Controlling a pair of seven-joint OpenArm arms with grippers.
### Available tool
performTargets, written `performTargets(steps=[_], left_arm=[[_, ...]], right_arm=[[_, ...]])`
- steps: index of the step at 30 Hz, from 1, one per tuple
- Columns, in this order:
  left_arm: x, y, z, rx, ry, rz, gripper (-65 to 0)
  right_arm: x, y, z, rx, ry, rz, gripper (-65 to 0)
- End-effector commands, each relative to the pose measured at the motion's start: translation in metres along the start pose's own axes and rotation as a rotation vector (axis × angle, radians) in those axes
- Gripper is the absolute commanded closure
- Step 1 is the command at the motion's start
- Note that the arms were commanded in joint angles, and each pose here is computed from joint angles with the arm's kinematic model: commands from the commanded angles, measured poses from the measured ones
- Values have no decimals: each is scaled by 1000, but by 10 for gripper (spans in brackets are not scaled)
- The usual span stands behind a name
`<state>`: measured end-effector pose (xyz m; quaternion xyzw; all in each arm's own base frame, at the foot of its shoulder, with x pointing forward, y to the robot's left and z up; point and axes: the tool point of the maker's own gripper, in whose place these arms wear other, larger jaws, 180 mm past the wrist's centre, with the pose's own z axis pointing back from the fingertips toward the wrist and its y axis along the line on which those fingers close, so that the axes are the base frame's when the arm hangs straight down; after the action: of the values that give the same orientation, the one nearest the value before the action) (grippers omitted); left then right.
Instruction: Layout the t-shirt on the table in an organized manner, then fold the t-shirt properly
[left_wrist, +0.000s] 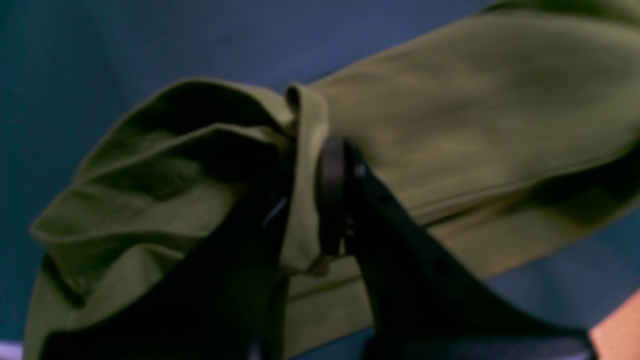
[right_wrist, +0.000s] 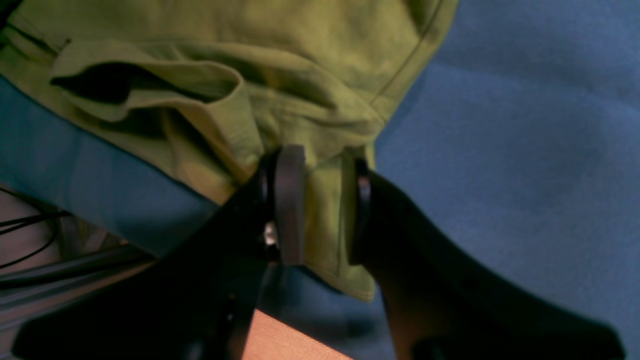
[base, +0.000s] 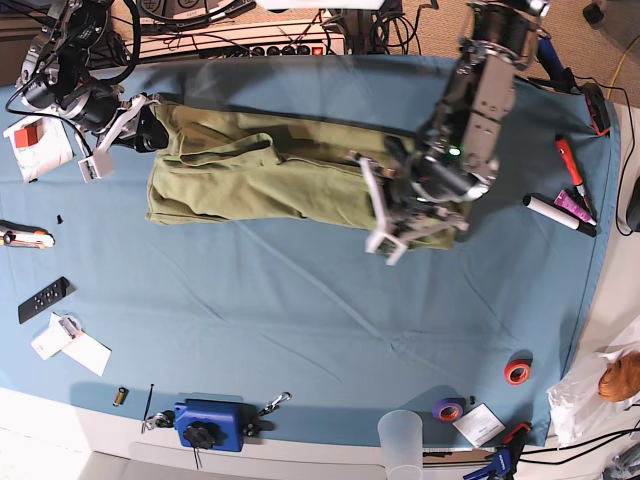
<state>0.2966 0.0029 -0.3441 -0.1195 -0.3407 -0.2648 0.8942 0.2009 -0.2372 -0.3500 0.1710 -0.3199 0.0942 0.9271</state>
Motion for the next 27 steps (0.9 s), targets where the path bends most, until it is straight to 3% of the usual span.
performTargets(steps=[1,11,12,15,17,23,27], left_arm=[[21,-3,3,5,-72,-18,0],[33,-30,-1,-7,-98,-88,0],[35,-30,-1,-7,-109,-88,-17],[41,-34,0,-30,-148,-75,-229],[45,-41,1,-65,-165,-56,-288],[72,-71,13,-170,-236,4,-290],[104,-73,44,-158,-363,-17,-290]], right_arm=[[13,-1,5,-2,-44,22,-138],[13,-1,5,-2,-44,22,-138],[14,-1,5,-2,-45,21,-138],[14,-1,5,-2,-48,22,-138],[15,-1,5,-2,-54,22,-138],[20,-1,5,-2,-78,22,-138],[19,-1,5,-2,-77,22,-138]])
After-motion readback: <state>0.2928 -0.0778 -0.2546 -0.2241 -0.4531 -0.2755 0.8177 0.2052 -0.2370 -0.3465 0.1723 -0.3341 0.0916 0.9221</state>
